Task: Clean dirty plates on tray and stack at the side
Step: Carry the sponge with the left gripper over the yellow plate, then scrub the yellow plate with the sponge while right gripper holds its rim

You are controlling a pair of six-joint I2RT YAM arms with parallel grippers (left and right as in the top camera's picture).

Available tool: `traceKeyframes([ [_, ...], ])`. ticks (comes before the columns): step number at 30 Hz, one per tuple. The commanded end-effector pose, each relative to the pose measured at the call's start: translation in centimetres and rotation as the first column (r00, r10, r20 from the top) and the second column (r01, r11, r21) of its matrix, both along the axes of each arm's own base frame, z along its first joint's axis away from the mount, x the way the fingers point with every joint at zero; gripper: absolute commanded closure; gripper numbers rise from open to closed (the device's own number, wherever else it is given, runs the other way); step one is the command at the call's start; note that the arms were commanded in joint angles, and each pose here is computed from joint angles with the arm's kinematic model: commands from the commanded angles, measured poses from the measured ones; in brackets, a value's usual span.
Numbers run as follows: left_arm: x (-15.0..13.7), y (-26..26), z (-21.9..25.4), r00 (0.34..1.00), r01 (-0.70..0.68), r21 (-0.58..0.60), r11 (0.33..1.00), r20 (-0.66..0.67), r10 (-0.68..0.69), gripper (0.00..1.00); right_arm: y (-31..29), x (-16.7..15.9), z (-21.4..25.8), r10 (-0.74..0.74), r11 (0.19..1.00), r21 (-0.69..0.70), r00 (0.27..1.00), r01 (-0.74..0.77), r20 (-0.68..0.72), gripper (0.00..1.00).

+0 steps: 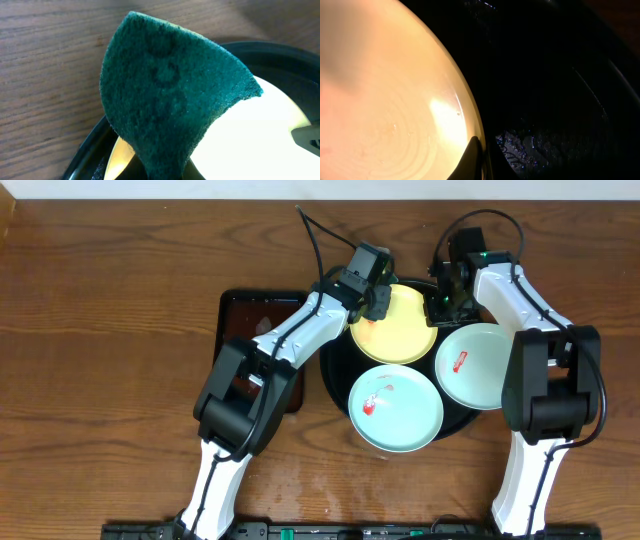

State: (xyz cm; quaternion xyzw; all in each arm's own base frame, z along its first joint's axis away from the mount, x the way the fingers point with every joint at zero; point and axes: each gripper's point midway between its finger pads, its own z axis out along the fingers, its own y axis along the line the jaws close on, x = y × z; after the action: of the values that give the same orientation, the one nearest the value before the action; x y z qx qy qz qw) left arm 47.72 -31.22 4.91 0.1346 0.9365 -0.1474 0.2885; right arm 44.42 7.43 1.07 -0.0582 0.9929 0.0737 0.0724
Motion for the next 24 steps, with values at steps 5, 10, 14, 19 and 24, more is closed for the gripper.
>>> traceKeyframes([
  [5, -0.9, 0.8, 0.0, 0.999, -0.002, 0.046, 0.999, -0.043, 0.004, 0.93, 0.6, -0.4, -0.6, 0.034, 0.999, 0.003, 0.999, -0.034, -0.015, 0.99],
  [10, -1.5, 1.2, -1.1, 0.995, -0.032, 0.052, 0.998, -0.089, 0.037, 0.92, 0.6, -0.5, -0.6, 0.034, 0.999, 0.003, 0.999, -0.034, -0.015, 0.99],
  [14, -1.5, 1.1, -3.1, 0.993, -0.032, 0.064, 0.997, -0.108, 0.039, 0.93, 0.6, -0.4, -0.6, 0.034, 0.999, 0.003, 0.999, -0.034, -0.015, 0.99],
  [19, -1.6, 1.2, -5.4, 0.990, -0.030, 0.081, 0.996, -0.133, 0.040, 0.92, 0.6, -0.4, -0.6, 0.034, 0.999, 0.003, 0.999, -0.034, -0.012, 0.99],
  [24, -1.8, 1.3, -6.3, 0.988, -0.028, 0.091, 0.995, -0.148, 0.041, 0.92, 0.6, -0.4, -0.6, 0.034, 0.999, 0.003, 0.999, -0.034, -0.013, 0.99],
])
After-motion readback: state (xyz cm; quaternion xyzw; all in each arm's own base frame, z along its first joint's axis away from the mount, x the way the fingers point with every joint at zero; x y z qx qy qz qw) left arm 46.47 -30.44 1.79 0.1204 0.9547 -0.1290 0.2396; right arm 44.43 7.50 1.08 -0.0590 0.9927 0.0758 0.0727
